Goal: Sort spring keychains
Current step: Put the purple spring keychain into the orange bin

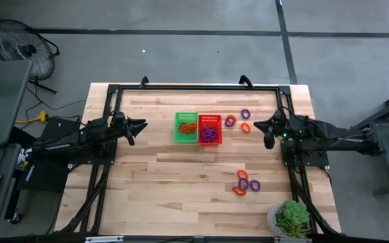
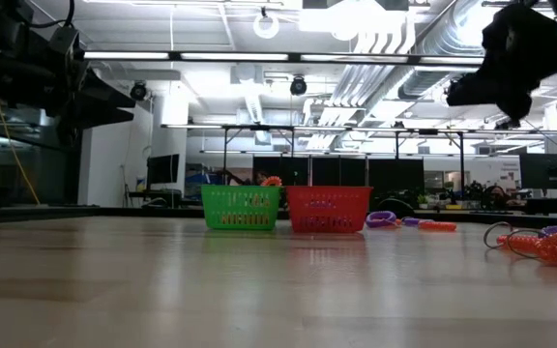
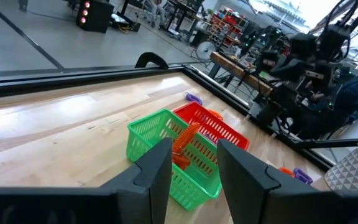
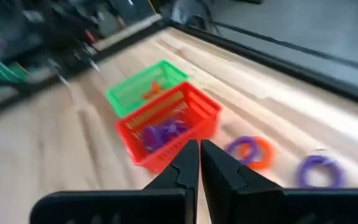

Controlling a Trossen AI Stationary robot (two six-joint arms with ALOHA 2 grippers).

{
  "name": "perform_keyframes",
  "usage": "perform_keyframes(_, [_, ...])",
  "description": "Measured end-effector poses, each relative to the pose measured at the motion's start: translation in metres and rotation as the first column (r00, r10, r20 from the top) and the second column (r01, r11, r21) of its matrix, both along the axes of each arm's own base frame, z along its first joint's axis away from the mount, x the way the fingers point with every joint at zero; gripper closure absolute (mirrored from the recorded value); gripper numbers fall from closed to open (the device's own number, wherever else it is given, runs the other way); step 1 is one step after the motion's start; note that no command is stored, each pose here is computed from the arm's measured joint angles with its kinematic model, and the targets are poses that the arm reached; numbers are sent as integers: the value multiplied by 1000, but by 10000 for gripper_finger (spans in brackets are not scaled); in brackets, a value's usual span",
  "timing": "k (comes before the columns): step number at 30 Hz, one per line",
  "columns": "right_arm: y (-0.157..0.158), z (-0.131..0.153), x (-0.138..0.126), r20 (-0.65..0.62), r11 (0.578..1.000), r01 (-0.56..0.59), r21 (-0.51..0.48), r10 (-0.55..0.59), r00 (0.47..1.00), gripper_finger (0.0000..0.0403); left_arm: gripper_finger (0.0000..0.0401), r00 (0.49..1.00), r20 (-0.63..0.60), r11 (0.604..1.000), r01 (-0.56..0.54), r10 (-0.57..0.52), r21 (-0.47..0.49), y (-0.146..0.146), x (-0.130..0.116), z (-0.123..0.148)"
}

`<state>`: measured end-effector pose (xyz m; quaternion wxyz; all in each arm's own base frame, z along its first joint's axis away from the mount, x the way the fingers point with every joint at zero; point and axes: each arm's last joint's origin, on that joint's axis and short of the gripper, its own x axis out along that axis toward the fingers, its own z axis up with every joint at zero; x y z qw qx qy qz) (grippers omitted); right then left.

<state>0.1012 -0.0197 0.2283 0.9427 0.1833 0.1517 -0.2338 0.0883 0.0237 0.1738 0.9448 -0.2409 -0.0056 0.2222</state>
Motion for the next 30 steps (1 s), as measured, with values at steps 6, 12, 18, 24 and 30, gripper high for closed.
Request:
perform_keyframes(6, [-10, 28, 14, -176, 999, 39, -21, -42, 984, 373, 275, 1000, 0, 1000, 0, 0, 0, 0, 0, 0])
perform_keyframes(12, [-26, 42, 47, -302, 980, 143, 138, -95, 949, 312, 275, 1000, 0, 1000, 0, 0, 0, 0, 0, 0])
perform_keyframes(18, [-58, 41, 94, -431, 937, 225, 269, -91, 898, 250, 275, 1000, 1, 1000, -1, 1, 0, 0, 0, 0])
perform_keyframes(24, [-95, 30, 132, -576, 883, 315, 348, -64, 815, 215, 275, 1000, 0, 1000, -1, 1, 0, 0, 0, 0])
perform_keyframes(30, [-120, 15, 156, -701, 858, 366, 360, -10, 713, 211, 275, 1000, 1, 1000, -1, 1, 0, 0, 0, 0])
